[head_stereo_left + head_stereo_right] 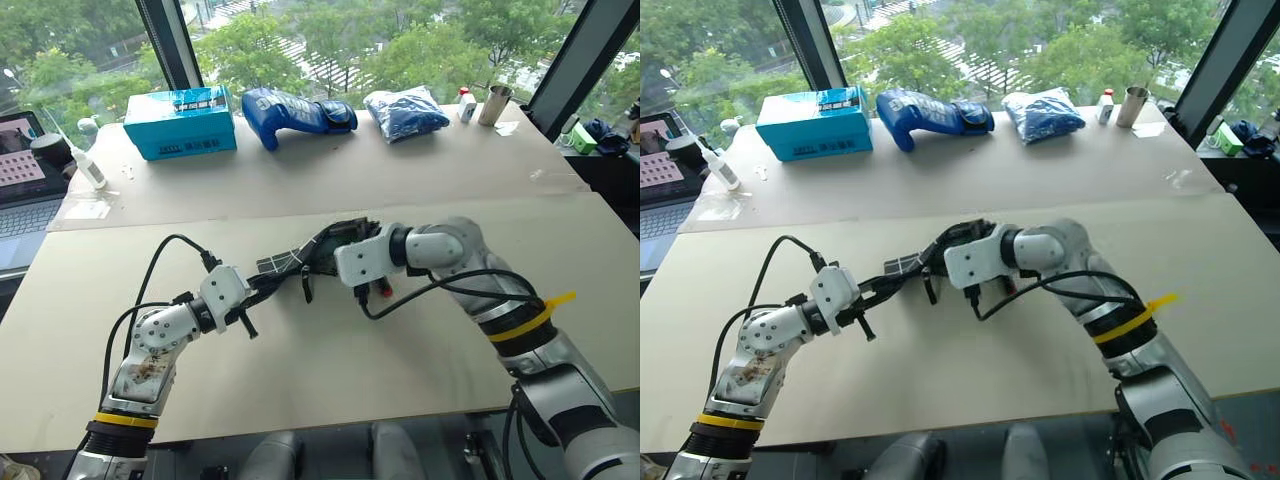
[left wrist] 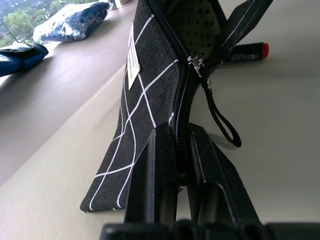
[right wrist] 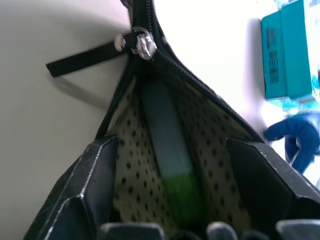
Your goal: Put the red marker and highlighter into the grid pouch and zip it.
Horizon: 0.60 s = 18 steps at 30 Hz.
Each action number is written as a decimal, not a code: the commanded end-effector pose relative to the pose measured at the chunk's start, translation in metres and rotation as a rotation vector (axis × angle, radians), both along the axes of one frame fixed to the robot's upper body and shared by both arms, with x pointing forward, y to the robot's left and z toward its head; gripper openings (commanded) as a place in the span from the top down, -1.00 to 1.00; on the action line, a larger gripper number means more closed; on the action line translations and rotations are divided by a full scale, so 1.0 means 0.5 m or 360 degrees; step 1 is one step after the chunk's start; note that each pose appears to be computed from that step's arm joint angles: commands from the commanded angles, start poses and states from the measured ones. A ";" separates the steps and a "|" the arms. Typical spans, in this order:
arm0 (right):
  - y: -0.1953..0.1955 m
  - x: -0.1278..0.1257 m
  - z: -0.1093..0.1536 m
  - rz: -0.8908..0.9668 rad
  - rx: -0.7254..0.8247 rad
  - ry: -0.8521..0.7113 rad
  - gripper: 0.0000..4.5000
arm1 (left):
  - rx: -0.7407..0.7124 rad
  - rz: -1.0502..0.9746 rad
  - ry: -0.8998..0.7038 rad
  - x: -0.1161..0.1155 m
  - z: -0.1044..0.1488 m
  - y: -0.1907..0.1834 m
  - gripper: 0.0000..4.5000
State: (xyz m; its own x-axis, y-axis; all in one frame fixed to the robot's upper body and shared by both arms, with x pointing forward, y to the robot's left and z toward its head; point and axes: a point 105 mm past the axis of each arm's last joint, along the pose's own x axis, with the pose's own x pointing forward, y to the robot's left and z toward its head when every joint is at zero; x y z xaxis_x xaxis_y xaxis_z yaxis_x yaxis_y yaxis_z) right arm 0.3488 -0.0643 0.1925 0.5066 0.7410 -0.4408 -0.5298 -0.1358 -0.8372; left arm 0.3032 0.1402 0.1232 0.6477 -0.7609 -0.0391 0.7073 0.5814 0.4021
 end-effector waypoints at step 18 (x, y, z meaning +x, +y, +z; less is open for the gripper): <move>-0.146 -0.027 -0.016 -0.1084 0.0764 0.0850 -0.60 | -0.0118 0.0137 -0.0081 0.021 0.052 0.041 1.00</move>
State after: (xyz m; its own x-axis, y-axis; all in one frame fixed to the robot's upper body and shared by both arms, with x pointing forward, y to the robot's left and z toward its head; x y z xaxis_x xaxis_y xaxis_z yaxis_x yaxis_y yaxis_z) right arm 0.3411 -0.1454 0.1797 0.7055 0.5205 -0.4810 -0.7028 0.6015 -0.3799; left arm 0.3125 0.1554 0.1393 0.7040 -0.7099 0.0207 0.6551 0.6603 0.3674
